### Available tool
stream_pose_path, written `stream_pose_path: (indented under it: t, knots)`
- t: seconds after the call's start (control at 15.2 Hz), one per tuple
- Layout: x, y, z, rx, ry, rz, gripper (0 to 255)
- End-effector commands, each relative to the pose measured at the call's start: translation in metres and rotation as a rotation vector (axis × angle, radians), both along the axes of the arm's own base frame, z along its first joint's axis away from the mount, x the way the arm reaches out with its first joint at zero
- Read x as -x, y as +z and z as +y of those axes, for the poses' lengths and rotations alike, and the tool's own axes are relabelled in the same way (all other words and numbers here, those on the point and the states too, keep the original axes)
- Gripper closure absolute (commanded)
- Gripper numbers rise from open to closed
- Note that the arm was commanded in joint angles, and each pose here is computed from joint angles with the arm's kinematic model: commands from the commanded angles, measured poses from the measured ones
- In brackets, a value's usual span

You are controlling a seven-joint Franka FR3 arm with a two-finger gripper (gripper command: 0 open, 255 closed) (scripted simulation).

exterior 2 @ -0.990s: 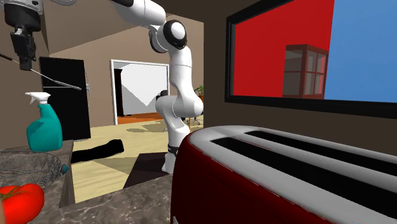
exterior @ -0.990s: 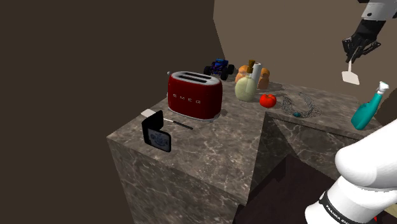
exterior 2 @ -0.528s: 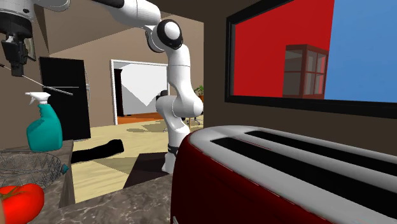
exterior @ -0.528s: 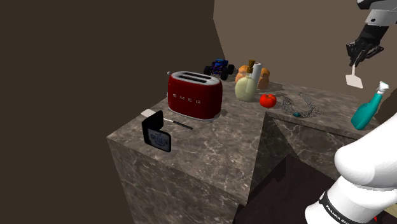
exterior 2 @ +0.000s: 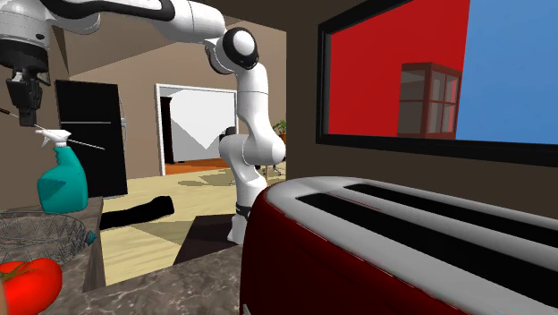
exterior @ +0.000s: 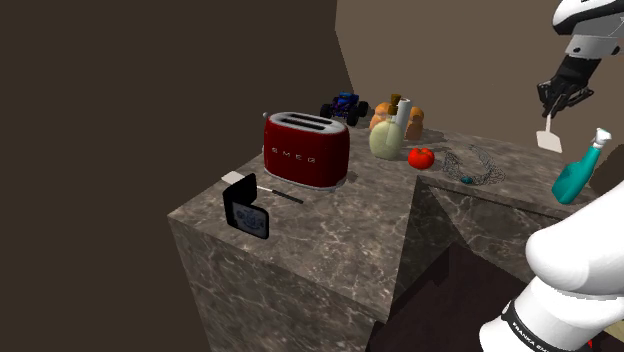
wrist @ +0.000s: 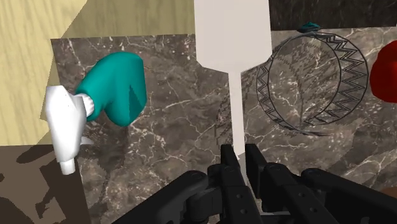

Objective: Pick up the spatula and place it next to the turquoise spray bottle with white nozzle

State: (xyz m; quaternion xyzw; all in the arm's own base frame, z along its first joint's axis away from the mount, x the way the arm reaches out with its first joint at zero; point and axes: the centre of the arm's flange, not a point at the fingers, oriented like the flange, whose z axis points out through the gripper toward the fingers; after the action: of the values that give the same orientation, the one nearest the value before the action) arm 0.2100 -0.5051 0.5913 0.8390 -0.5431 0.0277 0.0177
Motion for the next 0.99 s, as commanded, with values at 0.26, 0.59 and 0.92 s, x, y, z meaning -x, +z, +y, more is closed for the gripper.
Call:
stream_pose_path:
  t: [0.26,0.59,0.92]
  knots:
    - [0.0,-0.031,0.0,0.0,0.0,0.0,255]
    - [0.0,-0.058,0.0,0.0,0.0,0.0,255]
    - [0.0,-0.084,0.0,0.0,0.0,0.0,255]
